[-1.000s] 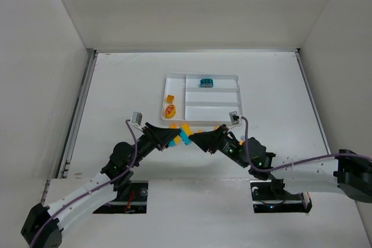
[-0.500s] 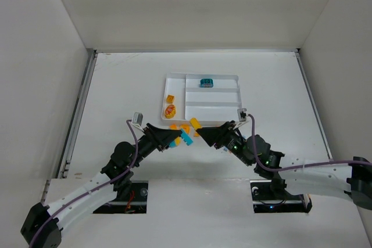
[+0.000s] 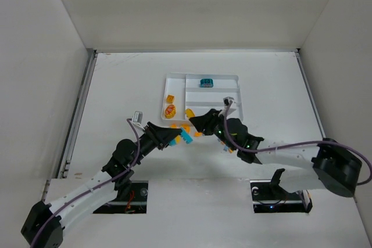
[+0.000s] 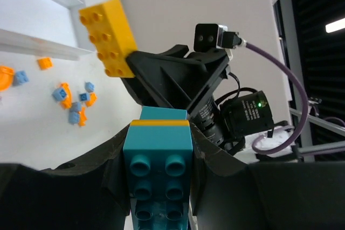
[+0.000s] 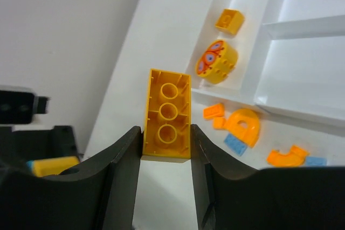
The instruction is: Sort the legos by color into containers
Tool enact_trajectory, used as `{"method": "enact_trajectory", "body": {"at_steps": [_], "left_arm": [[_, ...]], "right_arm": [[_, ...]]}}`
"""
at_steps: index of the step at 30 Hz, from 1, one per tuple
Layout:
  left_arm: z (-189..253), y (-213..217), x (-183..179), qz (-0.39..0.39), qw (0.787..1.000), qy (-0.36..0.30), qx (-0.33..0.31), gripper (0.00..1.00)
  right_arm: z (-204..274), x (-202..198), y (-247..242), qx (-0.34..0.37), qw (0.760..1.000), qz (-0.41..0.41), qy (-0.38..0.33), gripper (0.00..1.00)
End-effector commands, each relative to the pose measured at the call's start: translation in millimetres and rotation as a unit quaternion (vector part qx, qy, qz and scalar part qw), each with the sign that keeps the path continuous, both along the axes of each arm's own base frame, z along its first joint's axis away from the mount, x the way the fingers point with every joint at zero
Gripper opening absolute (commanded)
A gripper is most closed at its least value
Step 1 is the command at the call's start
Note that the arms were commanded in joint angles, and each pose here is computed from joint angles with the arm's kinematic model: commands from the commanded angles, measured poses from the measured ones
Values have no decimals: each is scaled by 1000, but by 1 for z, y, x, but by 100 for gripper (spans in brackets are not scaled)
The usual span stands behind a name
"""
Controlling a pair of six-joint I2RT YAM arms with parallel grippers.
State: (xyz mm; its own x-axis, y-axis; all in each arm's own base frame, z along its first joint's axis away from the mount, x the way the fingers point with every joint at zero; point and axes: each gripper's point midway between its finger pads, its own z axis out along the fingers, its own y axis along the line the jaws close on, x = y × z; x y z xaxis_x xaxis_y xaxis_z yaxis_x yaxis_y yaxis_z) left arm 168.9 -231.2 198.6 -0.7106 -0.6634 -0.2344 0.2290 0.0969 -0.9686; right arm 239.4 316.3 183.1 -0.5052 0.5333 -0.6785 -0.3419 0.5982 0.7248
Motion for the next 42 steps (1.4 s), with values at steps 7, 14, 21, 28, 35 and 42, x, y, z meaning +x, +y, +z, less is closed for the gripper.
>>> {"method": "enact_trajectory", "body": {"at_steps": [7, 14, 21, 28, 35, 42], "left_arm": [[31, 25, 37, 75, 996, -49, 14, 4], [13, 40, 54, 111, 993, -25, 35, 5], [4, 49, 73, 136, 989, -17, 58, 6], [-2, 51, 95, 154, 986, -2, 66, 6], [7, 28, 116, 132, 990, -7, 46, 7], [15, 1, 130, 95, 995, -16, 1, 7]], "right_arm": [[5, 87, 51, 14, 1000, 5, 13, 39], [-21, 144, 73, 7, 998, -19, 54, 41], [-24, 171, 68, -2, 998, -37, 59, 71], [15, 138, 35, 8, 999, -22, 21, 75], [24, 50, 1, 59, 997, 51, -9, 85], [23, 22, 4, 100, 989, 106, -8, 98]]}}
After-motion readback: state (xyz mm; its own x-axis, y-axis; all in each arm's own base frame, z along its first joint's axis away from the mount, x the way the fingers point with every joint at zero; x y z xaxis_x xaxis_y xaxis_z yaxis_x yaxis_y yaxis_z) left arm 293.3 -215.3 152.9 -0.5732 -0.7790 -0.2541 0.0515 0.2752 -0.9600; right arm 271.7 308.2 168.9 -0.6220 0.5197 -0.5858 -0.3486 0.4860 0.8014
